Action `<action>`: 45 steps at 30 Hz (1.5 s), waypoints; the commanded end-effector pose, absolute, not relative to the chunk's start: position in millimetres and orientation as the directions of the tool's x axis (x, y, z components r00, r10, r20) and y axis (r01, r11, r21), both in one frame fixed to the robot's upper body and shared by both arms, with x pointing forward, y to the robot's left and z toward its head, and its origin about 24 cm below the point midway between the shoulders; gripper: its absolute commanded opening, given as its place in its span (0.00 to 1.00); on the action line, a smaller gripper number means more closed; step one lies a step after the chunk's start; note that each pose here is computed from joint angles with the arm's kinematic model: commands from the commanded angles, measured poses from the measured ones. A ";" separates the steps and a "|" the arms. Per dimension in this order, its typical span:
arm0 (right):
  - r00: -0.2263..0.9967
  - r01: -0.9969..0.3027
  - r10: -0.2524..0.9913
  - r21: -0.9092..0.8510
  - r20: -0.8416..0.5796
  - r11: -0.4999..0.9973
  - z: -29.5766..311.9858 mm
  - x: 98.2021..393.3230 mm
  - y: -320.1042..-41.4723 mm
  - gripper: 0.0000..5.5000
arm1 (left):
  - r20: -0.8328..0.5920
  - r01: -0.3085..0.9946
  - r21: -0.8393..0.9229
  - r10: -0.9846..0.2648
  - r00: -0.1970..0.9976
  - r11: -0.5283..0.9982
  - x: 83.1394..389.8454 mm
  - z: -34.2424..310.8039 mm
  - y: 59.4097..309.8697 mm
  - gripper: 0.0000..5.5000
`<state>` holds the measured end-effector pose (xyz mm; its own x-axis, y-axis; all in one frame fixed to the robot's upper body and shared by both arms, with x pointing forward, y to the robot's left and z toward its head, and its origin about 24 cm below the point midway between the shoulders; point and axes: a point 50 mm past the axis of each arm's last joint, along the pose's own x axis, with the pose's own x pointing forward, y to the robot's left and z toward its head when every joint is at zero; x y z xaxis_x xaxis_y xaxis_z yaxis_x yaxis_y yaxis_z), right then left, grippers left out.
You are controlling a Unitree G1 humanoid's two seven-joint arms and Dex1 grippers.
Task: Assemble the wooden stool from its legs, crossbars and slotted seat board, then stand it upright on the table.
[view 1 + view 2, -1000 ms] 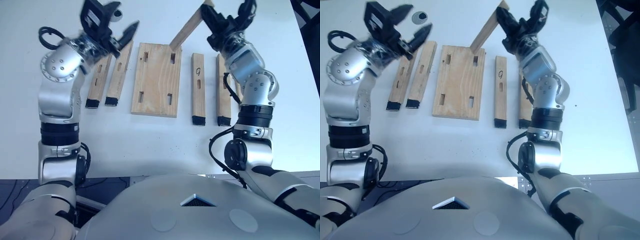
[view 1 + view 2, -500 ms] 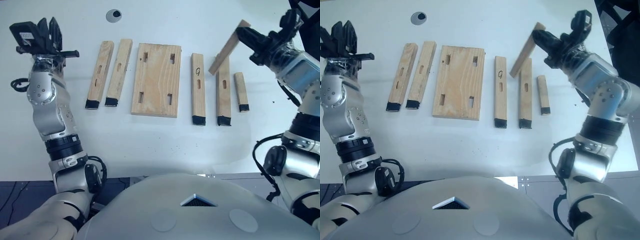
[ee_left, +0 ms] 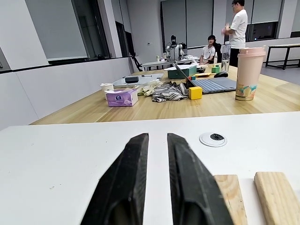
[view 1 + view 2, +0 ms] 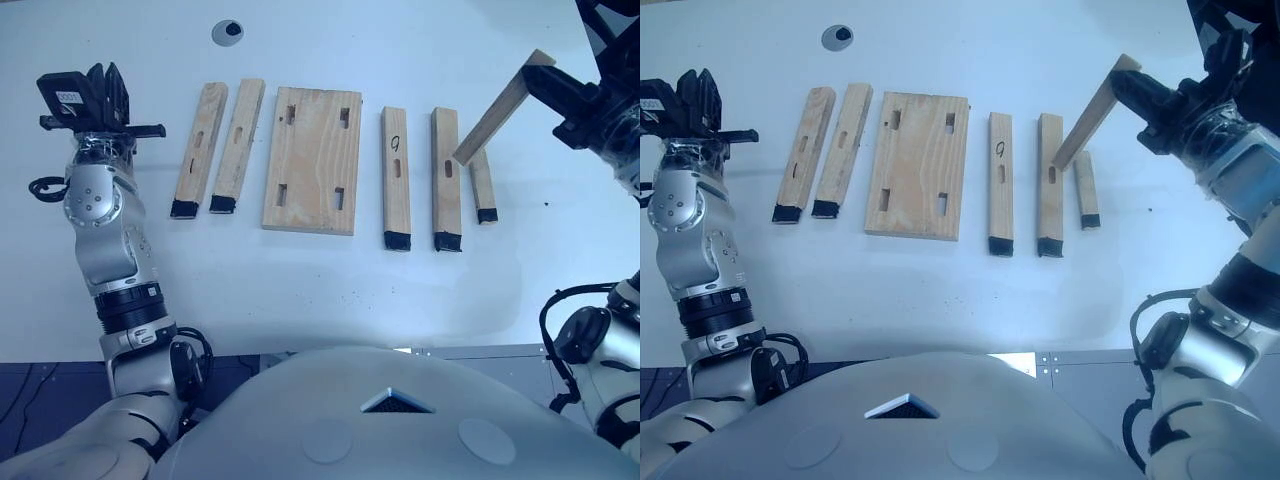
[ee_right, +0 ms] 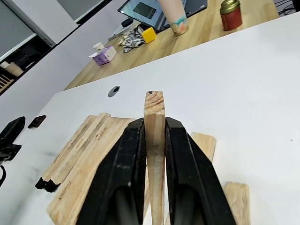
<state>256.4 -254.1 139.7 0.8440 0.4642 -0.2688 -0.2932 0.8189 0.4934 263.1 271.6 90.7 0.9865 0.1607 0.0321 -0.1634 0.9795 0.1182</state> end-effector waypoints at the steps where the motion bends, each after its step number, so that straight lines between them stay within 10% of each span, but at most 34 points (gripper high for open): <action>1: 0.843 -0.241 0.419 0.460 -0.338 0.855 110.8 247.9 -247.9 0.07 | 0.040 -0.149 0.142 0.145 0.989 0.979 266.1 92.8 271.0 0.12; 45: 0.963 -0.012 0.180 0.631 -0.203 0.776 62.8 247.7 -230.2 0.07 | 0.016 -0.092 0.124 0.091 0.996 0.988 274.7 75.8 249.0 0.12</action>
